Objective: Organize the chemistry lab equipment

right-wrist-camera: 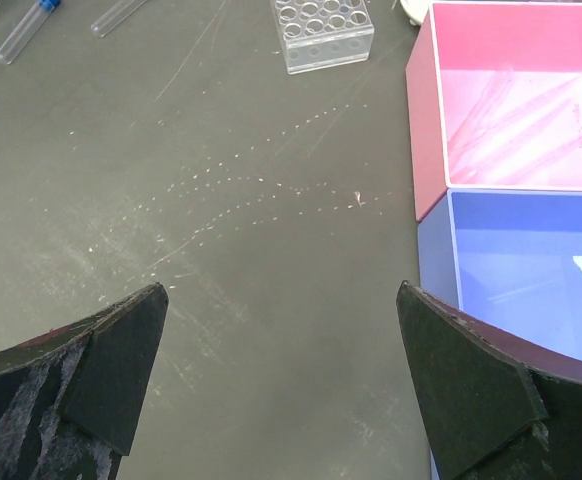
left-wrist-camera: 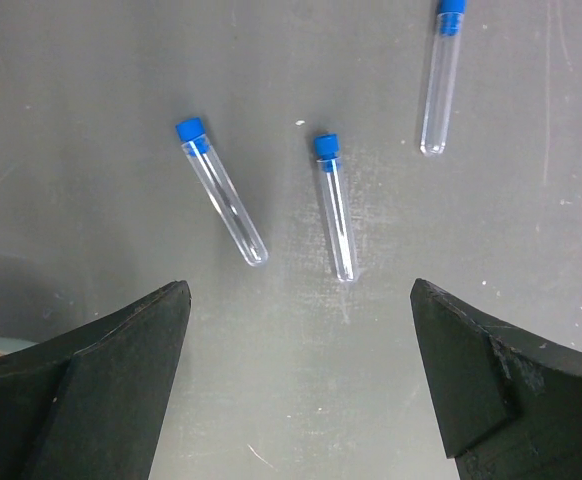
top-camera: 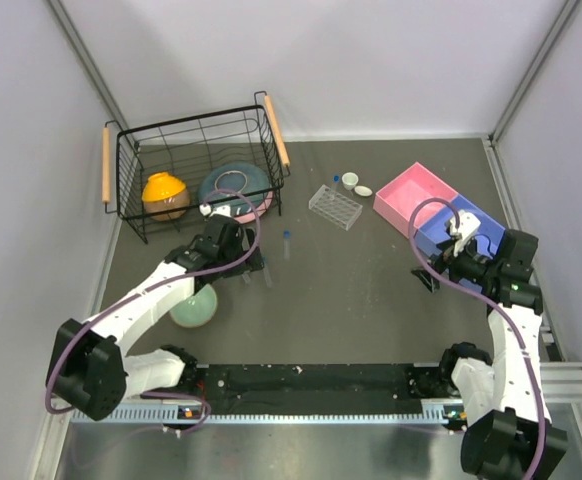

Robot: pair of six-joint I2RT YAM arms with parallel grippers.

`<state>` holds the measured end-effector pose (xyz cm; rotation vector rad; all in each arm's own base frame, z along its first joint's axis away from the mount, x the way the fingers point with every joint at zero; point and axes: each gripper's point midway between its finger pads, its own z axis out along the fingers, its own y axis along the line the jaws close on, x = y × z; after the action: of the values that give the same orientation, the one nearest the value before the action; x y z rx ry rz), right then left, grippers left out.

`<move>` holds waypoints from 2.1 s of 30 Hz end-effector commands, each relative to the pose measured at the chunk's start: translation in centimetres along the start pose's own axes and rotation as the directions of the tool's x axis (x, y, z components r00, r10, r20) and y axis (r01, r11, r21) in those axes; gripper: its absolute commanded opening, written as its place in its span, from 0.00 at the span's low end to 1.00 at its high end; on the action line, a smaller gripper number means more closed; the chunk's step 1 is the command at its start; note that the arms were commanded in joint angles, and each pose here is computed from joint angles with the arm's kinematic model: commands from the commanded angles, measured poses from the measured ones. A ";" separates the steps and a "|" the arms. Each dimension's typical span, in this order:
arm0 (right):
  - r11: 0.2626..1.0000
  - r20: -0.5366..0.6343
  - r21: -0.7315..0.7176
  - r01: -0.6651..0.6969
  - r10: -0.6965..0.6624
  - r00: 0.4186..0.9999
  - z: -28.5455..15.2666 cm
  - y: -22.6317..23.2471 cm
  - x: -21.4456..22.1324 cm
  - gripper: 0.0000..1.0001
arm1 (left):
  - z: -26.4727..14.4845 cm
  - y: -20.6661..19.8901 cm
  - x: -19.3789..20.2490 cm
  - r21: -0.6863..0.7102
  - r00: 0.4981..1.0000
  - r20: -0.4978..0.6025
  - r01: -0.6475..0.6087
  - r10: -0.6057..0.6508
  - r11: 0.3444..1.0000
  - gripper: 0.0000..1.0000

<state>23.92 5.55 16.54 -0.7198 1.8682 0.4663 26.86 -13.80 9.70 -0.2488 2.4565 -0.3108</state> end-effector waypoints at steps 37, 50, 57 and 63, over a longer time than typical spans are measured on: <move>0.997 0.075 -0.029 0.068 -0.066 0.995 -0.6 0.9 -1.7 0.99 | 5.3 -2.7 0.8 0.046 0.988 -0.133 -0.076 0.081 0.996 0.54; 0.997 0.079 -0.030 0.071 -0.069 0.994 -0.7 1.0 -1.9 0.99 | 6.8 -3.5 1.4 0.035 0.976 -0.183 -0.113 0.118 0.993 0.48; 0.997 0.081 -0.034 0.072 -0.069 0.994 -0.7 1.1 -1.9 0.99 | 7.6 -3.0 2.1 -0.011 0.966 -0.218 -0.146 0.140 0.989 0.44; 0.997 0.083 -0.034 0.076 -0.073 0.994 -0.7 1.1 -2.0 0.99 | 8.0 -2.9 2.5 -0.032 0.959 -0.235 -0.173 0.161 0.984 0.30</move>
<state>23.19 6.32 17.64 -0.7509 1.8082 0.4879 29.17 -18.17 2.23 -0.0515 2.7232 -0.2409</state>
